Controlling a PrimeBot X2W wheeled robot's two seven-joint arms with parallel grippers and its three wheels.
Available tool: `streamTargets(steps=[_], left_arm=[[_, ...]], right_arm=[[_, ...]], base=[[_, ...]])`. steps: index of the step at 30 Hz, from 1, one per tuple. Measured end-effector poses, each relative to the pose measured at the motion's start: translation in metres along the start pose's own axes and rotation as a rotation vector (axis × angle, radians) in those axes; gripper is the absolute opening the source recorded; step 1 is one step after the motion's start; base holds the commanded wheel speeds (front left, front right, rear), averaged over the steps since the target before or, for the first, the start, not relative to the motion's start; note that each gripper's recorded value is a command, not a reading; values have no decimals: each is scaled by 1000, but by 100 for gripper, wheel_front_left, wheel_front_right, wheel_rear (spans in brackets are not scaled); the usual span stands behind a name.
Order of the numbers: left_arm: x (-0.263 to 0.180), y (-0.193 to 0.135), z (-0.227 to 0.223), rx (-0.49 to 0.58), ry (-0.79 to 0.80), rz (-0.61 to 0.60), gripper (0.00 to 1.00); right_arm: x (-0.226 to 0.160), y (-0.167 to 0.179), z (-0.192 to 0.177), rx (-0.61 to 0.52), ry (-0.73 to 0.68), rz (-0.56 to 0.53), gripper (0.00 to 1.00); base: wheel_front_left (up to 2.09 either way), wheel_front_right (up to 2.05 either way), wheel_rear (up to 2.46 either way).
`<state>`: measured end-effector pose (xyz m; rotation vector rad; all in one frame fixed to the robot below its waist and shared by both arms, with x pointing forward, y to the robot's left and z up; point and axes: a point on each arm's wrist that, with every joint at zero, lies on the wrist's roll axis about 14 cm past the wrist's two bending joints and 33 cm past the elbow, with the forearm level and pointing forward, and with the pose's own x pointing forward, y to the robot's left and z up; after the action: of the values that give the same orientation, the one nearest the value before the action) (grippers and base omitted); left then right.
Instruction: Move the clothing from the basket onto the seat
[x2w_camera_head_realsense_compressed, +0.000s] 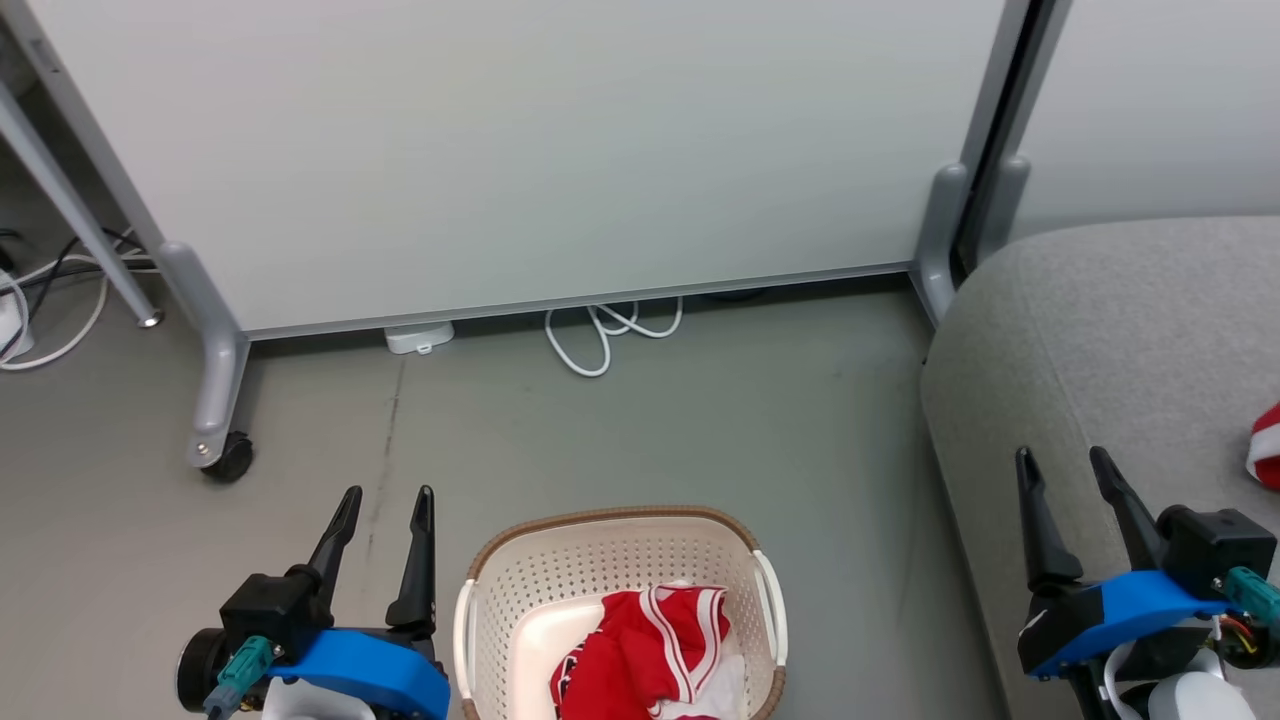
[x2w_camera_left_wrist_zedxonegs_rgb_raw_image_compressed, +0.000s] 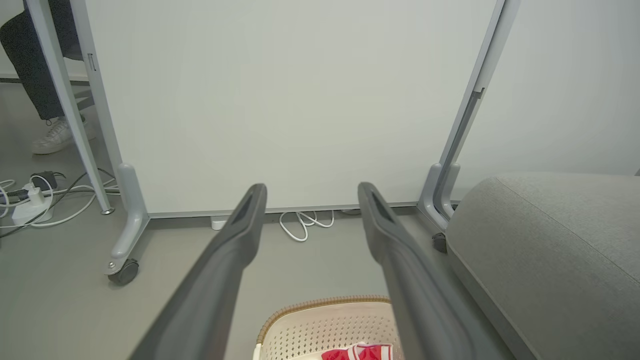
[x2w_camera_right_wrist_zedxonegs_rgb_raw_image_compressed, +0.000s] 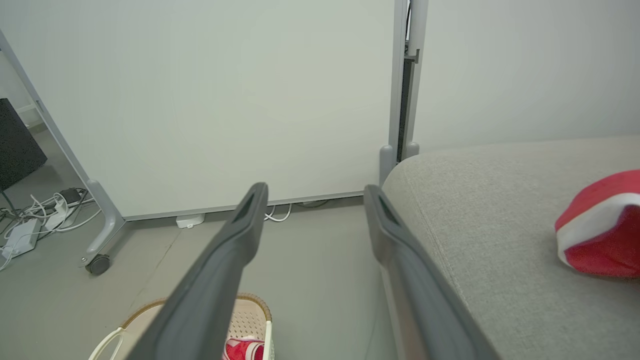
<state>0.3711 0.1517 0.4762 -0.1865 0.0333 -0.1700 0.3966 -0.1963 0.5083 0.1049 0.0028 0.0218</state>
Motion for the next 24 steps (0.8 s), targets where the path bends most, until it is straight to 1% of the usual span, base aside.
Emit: streamTargets(steps=[7, 13, 24], left_arm=[[-10, 15, 2, -1, -6, 50, 100], [-13, 19, 1, -3, -6, 65, 100], [-10, 15, -1, -8, -1, 55, 100]], right_arm=[[2, 21, -3, 6, 14, 54, 100], [2, 35, -7, -7, 28, 93, 100], [-1, 40, -11, -6, 44, 110, 100]], base=[[0, 0, 0], [0, 0, 0], [0, 0, 0]])
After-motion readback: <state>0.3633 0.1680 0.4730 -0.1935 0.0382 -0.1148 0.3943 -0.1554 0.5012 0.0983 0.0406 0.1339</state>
